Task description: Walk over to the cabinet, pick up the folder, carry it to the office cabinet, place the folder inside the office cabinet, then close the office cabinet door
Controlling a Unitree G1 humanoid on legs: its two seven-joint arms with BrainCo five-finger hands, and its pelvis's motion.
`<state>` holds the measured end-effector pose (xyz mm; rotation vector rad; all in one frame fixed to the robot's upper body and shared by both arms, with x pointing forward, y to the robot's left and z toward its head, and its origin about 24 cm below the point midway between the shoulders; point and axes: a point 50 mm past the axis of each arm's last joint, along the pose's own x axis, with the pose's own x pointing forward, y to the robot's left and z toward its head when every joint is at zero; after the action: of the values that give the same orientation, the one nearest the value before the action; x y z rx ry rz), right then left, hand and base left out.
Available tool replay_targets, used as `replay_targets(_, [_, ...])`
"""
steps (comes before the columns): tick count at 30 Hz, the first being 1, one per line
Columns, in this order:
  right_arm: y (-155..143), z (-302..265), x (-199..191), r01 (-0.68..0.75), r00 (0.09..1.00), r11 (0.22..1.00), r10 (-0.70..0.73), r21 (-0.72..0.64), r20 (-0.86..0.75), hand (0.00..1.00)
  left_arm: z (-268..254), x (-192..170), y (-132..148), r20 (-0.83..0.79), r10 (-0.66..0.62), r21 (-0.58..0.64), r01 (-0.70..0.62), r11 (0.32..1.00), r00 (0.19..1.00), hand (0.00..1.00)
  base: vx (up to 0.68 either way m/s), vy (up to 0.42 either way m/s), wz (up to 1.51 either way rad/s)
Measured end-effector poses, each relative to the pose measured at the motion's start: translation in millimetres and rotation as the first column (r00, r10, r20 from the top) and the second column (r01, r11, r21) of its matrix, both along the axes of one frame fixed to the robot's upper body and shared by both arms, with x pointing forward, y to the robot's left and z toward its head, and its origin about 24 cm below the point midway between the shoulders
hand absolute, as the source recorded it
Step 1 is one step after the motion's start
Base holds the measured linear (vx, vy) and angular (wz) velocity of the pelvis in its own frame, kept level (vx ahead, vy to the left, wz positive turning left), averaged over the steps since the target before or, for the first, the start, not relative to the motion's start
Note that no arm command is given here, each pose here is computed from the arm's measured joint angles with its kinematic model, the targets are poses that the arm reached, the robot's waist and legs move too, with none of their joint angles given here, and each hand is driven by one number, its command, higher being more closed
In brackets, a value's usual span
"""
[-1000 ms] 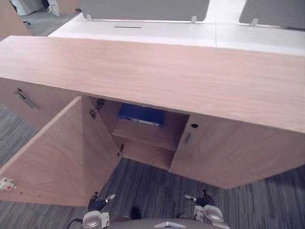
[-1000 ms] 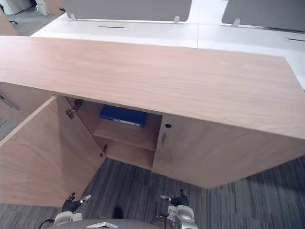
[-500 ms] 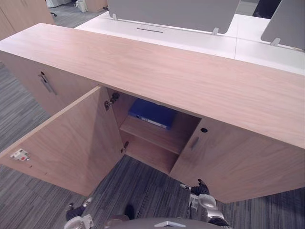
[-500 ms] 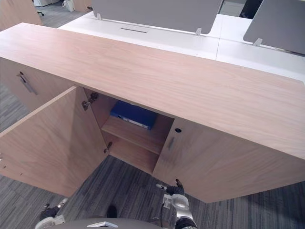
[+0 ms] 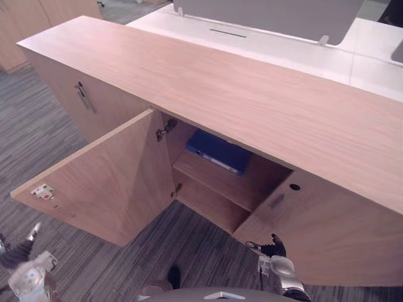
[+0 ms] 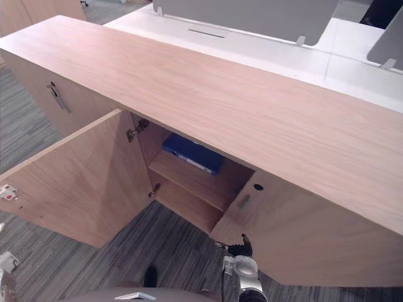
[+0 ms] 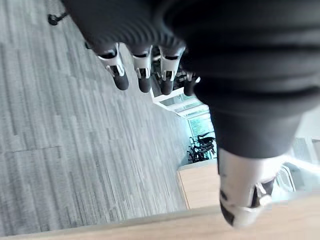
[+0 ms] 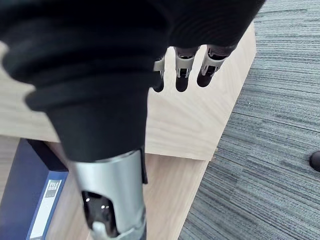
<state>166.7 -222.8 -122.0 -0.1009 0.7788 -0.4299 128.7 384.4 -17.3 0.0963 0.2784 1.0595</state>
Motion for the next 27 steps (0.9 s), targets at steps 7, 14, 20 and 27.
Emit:
replay_targets(7, [5.5,2.5,8.0,-0.034,0.999,0.999,0.034,-0.001,0.015,0.00,9.2,6.2,4.7,-0.007,-0.029,0.049,0.029,0.998,1.000,0.00,0.01,-0.012,-0.05])
replay_targets(14, [6.6,-2.4,0.9,-0.039,0.999,0.999,0.039,0.006,-0.016,0.00,21.2,23.0,6.6,-0.032,-0.126,0.108,0.129,0.986,0.991,0.00,-0.14,-0.028,-0.18])
replay_targets(20, [3.4,-10.1,-19.2,-0.026,0.997,1.000,0.027,0.009,-0.069,0.00,18.4,39.2,-6.1,-0.059,-0.249,0.097,0.254,0.962,0.967,0.00,-0.16,-0.020,0.01])
replay_targets(27, [2.0,-11.9,-24.9,-0.023,0.996,1.000,0.024,0.008,-0.083,0.00,7.6,46.0,-22.5,-0.100,-0.338,0.067,0.345,0.936,0.936,0.00,0.00,0.001,-0.01])
